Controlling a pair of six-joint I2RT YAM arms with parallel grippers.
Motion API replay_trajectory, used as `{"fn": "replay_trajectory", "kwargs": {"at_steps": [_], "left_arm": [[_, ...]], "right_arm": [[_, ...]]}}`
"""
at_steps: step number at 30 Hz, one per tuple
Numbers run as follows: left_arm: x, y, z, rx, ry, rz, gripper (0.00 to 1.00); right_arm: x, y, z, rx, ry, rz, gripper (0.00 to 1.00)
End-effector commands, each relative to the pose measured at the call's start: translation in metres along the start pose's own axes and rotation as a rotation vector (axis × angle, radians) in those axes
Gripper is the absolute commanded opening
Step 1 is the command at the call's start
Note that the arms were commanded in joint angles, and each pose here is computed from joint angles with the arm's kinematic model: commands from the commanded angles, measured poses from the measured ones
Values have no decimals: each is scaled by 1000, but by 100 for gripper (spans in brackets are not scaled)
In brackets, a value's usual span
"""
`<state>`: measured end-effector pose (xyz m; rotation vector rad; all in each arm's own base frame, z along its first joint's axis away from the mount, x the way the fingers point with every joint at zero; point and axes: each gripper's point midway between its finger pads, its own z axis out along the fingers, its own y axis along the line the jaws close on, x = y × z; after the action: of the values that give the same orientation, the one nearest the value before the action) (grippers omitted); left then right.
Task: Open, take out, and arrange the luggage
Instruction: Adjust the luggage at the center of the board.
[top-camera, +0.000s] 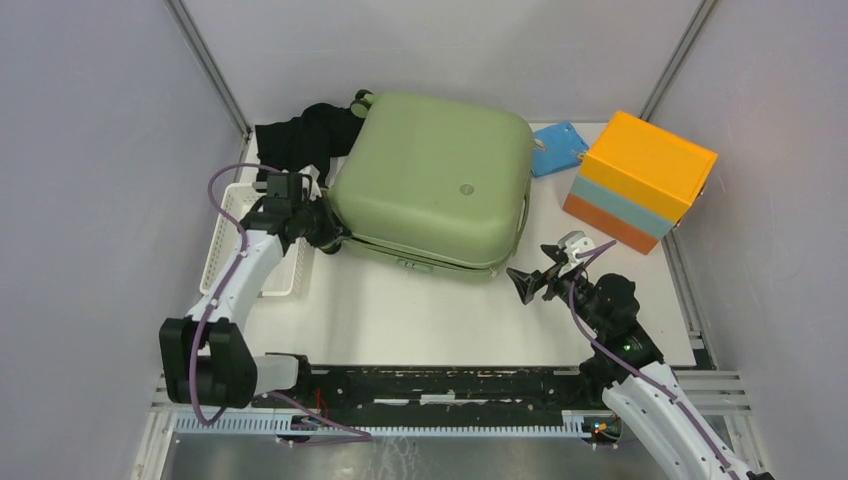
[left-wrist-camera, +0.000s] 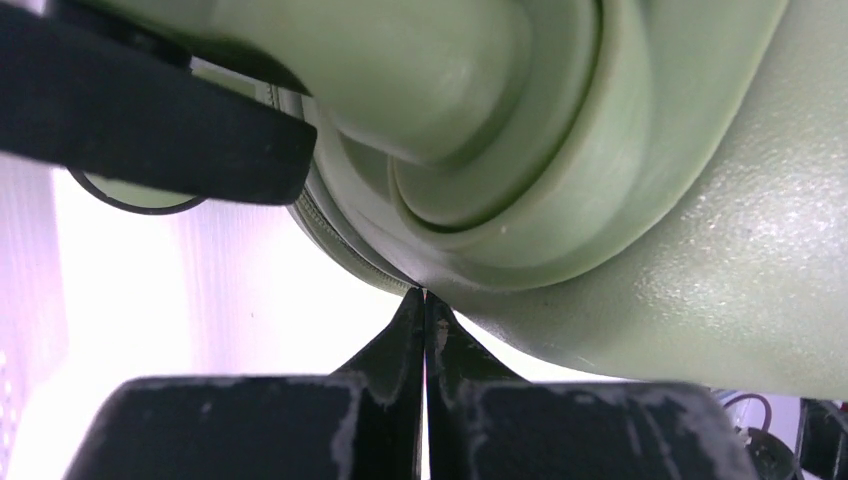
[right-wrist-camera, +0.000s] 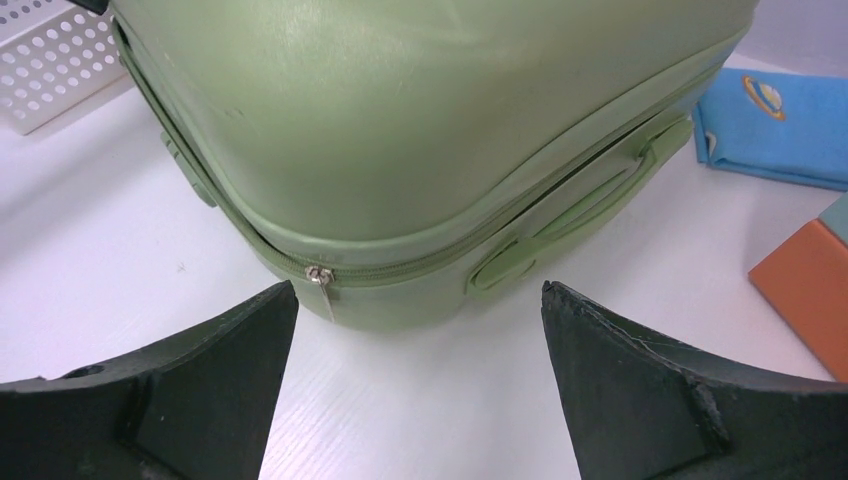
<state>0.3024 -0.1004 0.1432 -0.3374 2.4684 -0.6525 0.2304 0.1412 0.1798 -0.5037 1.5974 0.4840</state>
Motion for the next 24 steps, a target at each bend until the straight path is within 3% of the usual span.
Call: {"fn": "replay_trajectory", "kwargs": {"at_steps": [1, 11, 17, 24], "left_arm": [[-76, -30, 12, 75, -205, 46, 2], [-124, -43, 47, 82, -173, 89, 3], [-147, -48, 54, 81, -205, 107, 4], [-176, -54, 9, 119, -380, 126, 13]], "right_arm": [[-11, 3, 1, -7, -70, 44, 98], [16, 16, 8, -73, -38, 101, 98], [30, 26, 14, -132, -62, 137, 91], [40, 31, 15, -150, -120, 122, 88]]}}
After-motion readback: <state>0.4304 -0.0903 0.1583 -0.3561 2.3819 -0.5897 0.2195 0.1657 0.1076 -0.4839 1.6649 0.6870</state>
